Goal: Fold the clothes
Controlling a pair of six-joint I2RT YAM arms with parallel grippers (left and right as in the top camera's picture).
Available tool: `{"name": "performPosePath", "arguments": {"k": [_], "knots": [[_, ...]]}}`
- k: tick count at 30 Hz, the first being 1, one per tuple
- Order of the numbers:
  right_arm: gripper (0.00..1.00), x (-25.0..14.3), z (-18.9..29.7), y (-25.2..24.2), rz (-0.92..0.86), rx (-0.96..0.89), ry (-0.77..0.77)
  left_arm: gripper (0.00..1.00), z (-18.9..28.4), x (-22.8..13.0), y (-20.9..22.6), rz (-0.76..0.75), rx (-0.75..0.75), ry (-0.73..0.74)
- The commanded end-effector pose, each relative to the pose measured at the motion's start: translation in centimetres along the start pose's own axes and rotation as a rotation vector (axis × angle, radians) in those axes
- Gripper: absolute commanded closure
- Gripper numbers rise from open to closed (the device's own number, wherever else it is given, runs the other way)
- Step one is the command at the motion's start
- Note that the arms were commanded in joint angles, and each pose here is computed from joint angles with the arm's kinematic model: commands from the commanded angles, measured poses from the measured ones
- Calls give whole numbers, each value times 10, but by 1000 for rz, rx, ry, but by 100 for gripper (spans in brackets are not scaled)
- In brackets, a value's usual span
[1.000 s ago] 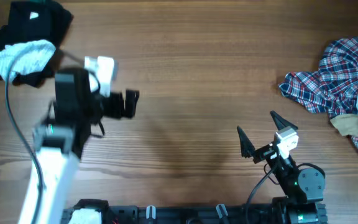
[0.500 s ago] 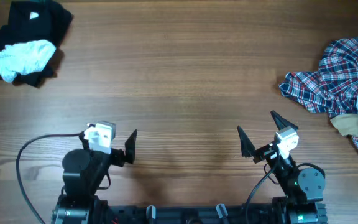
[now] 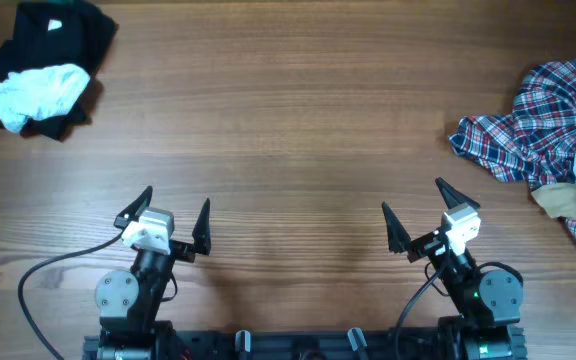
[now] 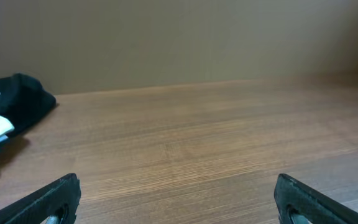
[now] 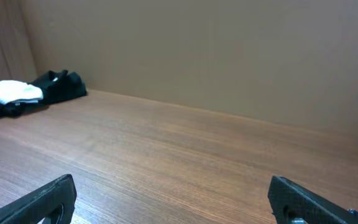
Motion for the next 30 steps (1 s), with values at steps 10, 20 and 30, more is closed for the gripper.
{"name": "performPosePath", "arguments": {"k": [10,20,30], "knots": [[0,2,0,-1,16,-6,-11,0,10,64,2,-87,15,-334],[0,2,0,-1,16,-7,-11,0,3,39,3,-57,16,-220],[0,2,0,-1,16,-6,-11,0,-2,-5,7,-6,28,-17]]}}
Point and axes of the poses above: each gripper's point midway between its finger pads, its own z axis back along the fingers, its own y axis along the line the jaws close on, x = y × z, the point moved 3 cm from there along z, back along the fingers, and after that the axes turned 7 degrees about -z, right-handed, at the moved point
